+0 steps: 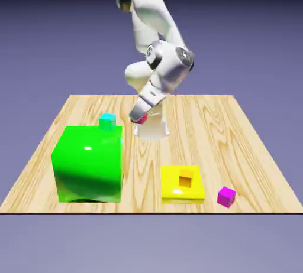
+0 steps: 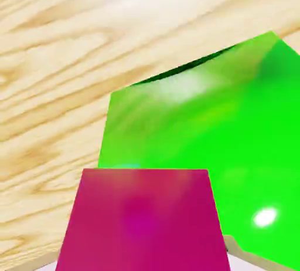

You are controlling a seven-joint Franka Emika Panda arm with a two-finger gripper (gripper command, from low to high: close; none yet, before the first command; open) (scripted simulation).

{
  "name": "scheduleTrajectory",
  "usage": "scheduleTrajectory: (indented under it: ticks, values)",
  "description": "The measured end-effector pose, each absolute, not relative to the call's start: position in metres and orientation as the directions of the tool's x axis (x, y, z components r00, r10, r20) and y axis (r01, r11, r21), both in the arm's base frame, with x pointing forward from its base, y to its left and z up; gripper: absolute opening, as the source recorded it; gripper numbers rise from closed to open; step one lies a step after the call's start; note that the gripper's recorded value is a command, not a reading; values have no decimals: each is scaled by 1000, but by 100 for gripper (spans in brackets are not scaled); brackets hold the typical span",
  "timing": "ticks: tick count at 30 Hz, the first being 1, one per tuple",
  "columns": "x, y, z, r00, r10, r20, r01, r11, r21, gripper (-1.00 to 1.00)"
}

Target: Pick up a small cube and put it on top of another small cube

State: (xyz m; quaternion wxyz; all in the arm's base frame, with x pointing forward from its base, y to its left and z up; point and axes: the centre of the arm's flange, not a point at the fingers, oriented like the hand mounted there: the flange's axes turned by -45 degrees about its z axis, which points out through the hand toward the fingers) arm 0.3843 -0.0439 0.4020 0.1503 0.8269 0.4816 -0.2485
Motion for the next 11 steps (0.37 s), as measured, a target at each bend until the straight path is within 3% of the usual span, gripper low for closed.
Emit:
scheduleTrajectory:
  ticks: [4, 7, 8, 11]
  values:
    - [359, -106, 429, 515, 659, -548, 788, -616, -1, -100]
    - [347, -123, 381, 515, 658, -549, 787, -616, 0, -100]
    - [343, -127, 369, 515, 660, -547, 788, -616, -2, 100]
    - [348, -122, 385, 515, 658, -550, 788, -616, 1, 100]
